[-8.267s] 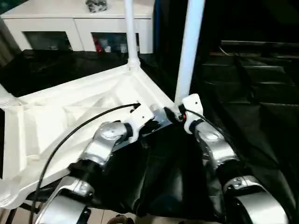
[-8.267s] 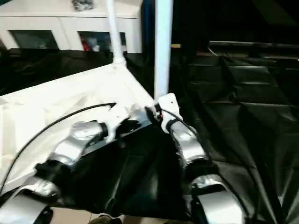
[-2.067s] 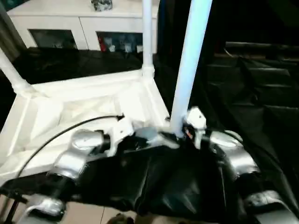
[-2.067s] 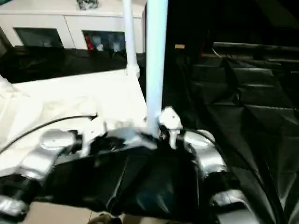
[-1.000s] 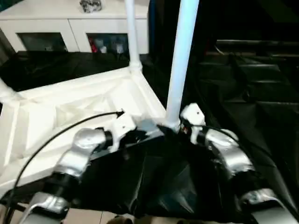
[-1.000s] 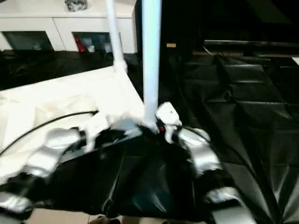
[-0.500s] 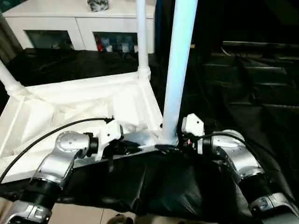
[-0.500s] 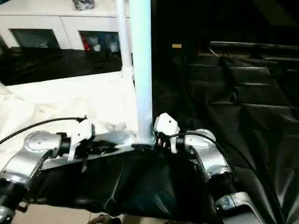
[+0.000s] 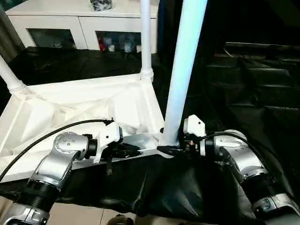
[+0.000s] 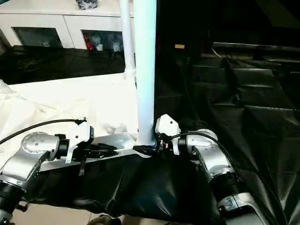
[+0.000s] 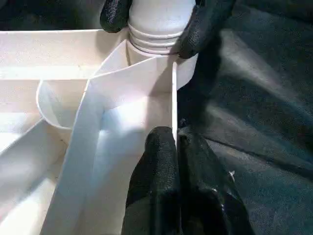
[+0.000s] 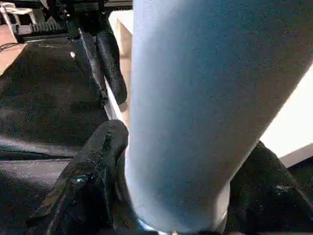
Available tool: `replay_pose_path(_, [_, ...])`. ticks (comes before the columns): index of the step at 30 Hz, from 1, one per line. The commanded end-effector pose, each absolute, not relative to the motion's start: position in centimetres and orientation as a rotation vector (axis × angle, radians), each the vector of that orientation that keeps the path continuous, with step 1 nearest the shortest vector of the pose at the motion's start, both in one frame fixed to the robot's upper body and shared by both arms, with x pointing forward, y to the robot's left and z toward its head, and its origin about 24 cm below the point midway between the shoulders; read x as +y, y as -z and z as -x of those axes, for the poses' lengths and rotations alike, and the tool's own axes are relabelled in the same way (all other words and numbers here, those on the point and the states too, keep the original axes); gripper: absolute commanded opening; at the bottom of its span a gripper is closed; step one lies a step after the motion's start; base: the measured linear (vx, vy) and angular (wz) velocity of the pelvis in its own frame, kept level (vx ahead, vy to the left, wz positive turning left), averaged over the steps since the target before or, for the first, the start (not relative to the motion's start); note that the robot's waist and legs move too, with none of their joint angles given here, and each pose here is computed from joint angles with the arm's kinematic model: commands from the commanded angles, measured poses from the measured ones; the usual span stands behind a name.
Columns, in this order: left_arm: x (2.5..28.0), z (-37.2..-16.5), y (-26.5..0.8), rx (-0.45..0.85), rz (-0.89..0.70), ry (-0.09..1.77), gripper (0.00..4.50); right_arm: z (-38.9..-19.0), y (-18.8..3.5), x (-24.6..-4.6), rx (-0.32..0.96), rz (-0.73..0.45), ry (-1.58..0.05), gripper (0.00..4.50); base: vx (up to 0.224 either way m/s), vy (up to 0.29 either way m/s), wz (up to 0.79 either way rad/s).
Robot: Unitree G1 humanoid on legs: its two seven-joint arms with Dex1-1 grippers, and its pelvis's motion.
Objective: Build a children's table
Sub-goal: Rotate leg to tighten
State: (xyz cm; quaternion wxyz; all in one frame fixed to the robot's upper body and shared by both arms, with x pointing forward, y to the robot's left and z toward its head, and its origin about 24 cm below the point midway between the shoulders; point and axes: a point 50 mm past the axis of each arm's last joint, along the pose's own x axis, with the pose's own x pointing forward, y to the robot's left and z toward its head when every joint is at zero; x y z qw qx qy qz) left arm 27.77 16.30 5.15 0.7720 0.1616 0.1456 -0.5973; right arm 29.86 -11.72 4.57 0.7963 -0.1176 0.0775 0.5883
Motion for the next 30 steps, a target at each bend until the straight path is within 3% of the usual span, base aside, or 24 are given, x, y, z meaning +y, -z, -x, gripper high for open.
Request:
replay_pose_path(1, [15.0, -28.9, -7.7, 0.149, -0.373, 1.229, 0.0, -30.3, -3.5, -10.7, 0.204, 0.252, -1.156, 2.66, 0.0, 0.0, 0.0])
replay_pose_path(6, [13.1, -30.3, -6.9, 0.156, -0.377, 1.055, 0.0, -31.4, -2.4, -8.7, 0.228, 0.178, -0.9, 2.65, 0.0, 0.0, 0.0])
replay_pose_path(7, [11.8, -30.7, -6.6, 0.151, -0.343, 1.001, 0.0, -32.0, -2.1, -7.5, 0.245, 0.15, -0.779, 2.65, 0.0, 0.0, 0.0])
replay_pose_path(9, [11.3, -30.8, -6.5, 0.151, -0.334, 0.984, 0.0, -32.2, -2.0, -7.1, 0.253, 0.142, -0.734, 2.65, 0.0, 0.0, 0.0])
replay_pose_path(10, [10.2, -31.0, -6.4, 0.143, -0.349, 0.959, 0.0, -32.6, -1.8, -5.9, 0.277, 0.134, -0.665, 2.65, 0.0, 0.0, 0.0])
replay_pose_path(16, [8.0, -31.1, -6.5, 0.119, -0.348, 0.95, 0.0, -32.8, -2.7, -2.9, 0.209, 0.175, -0.681, 2.65, 0.0, 0.0, 0.0])
replay_pose_path(17, [7.9, -31.1, -6.5, 0.114, -0.354, 0.96, 0.0, -32.8, -2.9, -2.7, 0.199, 0.17, -0.682, 3.0, 0.0, 0.0, 0.0])
replay_pose_path(19, [8.2, -31.1, -6.6, 0.112, -0.362, 0.967, 0.0, -32.9, -2.9, -3.2, 0.207, 0.134, -0.683, 3.21, 0.0, 0.0, 0.0])
replay_pose_path(23, [8.9, -30.9, -6.6, 0.104, -0.39, 1.01, 0.0, -33.4, -3.0, -4.5, 0.185, 0.181, -0.659, 3.68, 0.0, 0.0, 0.0])
replay_pose_path(28, [10.1, -30.5, -6.8, 0.097, -0.433, 1.071, 0.0, -33.7, -3.4, -6.3, 0.161, 0.201, -0.714, 3.68, 0.0, 0.0, 0.0])
replay_pose_path(30, [11.1, -30.4, -7.0, 0.102, -0.448, 1.105, 0.0, -33.4, -3.5, -7.4, 0.159, 0.228, -0.804, 3.68, 0.0, 0.0, 0.0])
